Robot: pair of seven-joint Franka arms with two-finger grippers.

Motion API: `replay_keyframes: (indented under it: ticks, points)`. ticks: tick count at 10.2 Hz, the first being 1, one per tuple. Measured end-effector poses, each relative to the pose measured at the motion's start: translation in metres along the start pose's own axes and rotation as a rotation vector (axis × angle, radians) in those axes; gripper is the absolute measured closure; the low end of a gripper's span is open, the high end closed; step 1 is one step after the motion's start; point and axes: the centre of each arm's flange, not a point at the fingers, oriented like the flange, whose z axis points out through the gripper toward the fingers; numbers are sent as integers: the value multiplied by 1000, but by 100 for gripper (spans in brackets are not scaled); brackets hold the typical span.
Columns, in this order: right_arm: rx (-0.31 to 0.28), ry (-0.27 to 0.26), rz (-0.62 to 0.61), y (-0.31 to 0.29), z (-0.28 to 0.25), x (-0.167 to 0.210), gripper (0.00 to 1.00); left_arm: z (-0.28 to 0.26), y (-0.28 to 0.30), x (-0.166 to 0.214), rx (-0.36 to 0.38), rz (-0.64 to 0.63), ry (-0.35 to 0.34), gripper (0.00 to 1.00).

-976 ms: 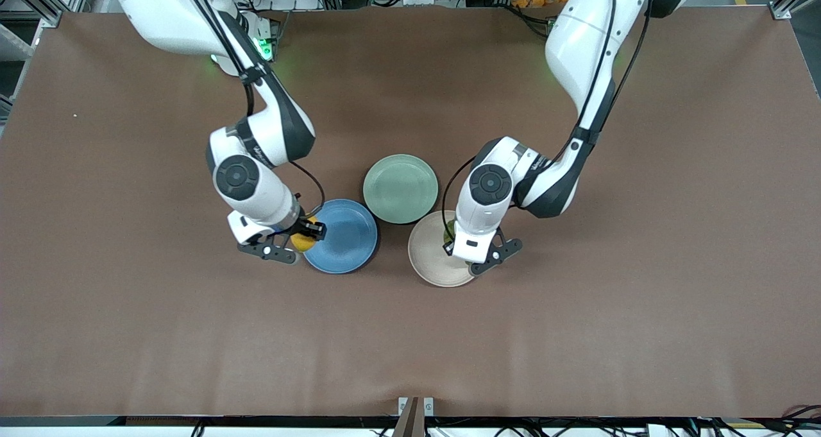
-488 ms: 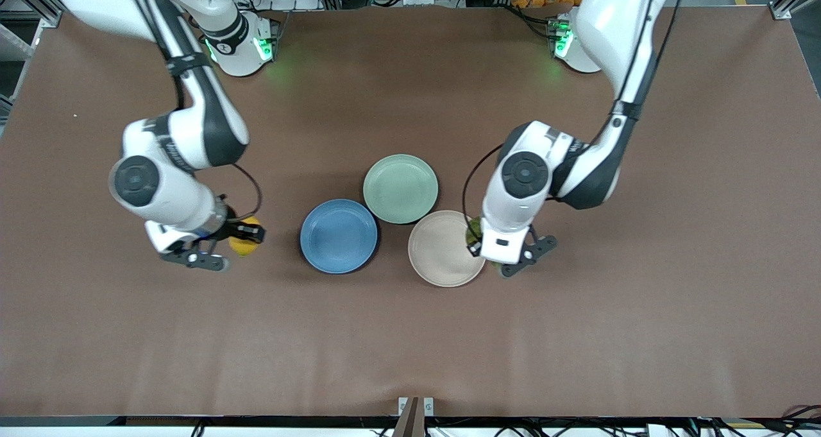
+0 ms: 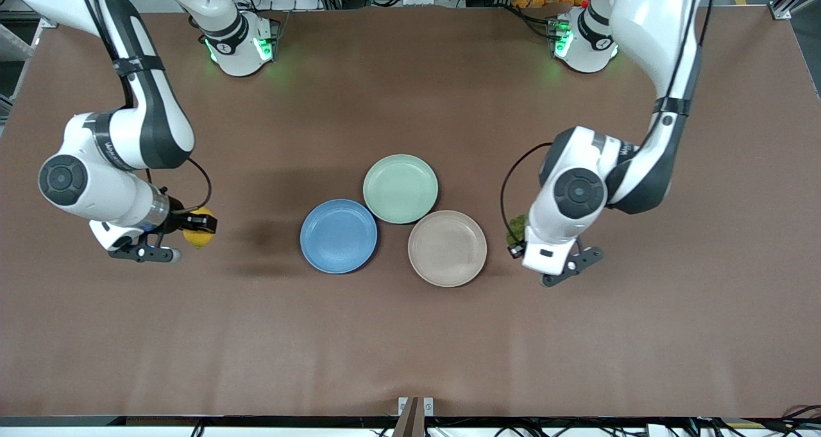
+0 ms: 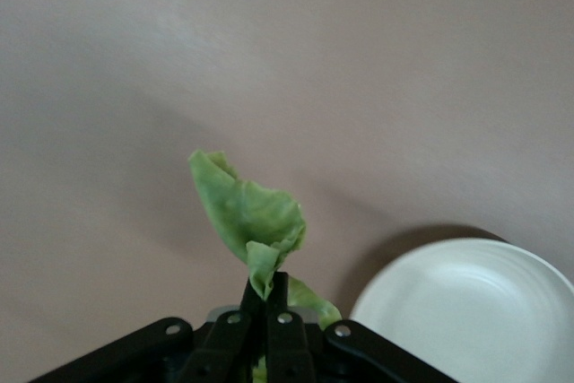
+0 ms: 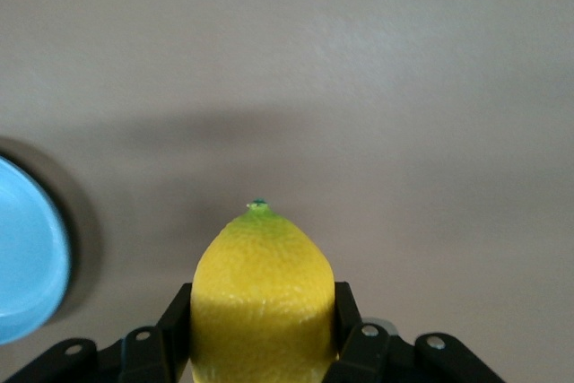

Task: Pick lemon and lettuce from blue and beige plates
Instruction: 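Lift the lemon with the right gripper while the left gripper lifts lettuce, then lower and release the lemon and lettuce beside the plates with both grippers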

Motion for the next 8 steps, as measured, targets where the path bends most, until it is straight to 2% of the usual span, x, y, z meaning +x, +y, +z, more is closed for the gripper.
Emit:
replay_keyframes:
  ticks: [5,8]
  points:
    - [-15,39,-54,61,61,-21,36,11,-71,29,23,72,-32,96]
    - [-20,28,-39,70,91,-29,36,22,-104,48,11,117,-27,96]
